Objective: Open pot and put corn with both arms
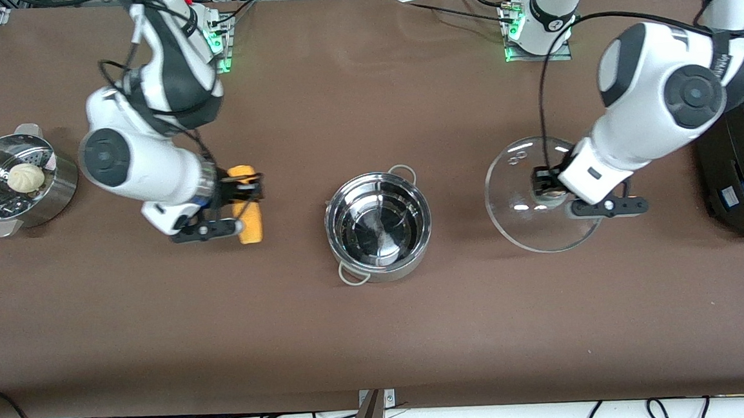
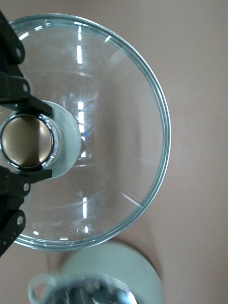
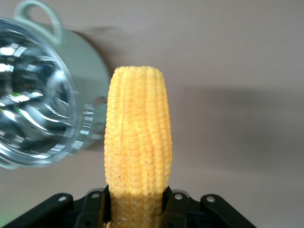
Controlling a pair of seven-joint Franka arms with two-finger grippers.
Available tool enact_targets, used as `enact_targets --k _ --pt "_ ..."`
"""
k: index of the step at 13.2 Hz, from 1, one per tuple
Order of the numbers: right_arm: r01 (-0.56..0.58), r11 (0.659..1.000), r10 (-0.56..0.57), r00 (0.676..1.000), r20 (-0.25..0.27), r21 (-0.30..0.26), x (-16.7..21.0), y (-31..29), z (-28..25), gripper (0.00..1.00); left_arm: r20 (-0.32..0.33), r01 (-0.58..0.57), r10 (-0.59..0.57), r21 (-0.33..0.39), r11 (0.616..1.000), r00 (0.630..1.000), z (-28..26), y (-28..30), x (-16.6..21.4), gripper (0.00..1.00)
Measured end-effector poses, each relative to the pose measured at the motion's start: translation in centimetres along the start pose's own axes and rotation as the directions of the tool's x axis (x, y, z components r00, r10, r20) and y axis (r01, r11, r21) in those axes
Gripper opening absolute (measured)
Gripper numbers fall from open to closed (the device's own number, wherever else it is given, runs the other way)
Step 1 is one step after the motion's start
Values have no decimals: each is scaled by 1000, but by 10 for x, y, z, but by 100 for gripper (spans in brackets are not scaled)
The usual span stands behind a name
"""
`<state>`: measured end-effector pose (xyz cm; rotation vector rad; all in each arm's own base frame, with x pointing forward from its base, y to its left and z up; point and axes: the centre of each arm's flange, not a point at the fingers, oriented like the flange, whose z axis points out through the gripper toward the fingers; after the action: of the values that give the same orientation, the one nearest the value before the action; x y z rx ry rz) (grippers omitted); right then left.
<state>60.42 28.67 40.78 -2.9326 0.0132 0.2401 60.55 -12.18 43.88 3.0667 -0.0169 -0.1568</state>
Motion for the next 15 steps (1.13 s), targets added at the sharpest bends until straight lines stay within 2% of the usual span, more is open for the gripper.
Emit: enact_targets --k 2,5,8,10,11,12,15 --pt "-109 993 111 993 -35 38 2 -54 20 30 10 -49 49 6 999 999 27 -47 -3 50" --pt "-206 972 218 970 -108 117 6 -113 69 30 -37 -122 123 22 992 992 78 -107 -10 50" --pt "-227 959 254 954 -158 170 6 -146 133 30 -66 -158 161 47 986 985 143 -134 -30 50" --pt "-240 953 271 948 -166 182 5 -154 166 31 -71 -163 167 65 985 983 191 -137 -44 50" --pt "-243 953 273 948 -163 179 3 -157 175 35 -60 -164 168 68 984 984 208 -137 -50 50" --pt "-240 955 269 950 -162 177 1 -160 180 44 -49 -164 168 69 984 985 218 -138 -52 50" --pt "-232 954 264 949 -173 188 2 -166 173 79 -45 -165 168 68 984 985 220 -139 -53 50"
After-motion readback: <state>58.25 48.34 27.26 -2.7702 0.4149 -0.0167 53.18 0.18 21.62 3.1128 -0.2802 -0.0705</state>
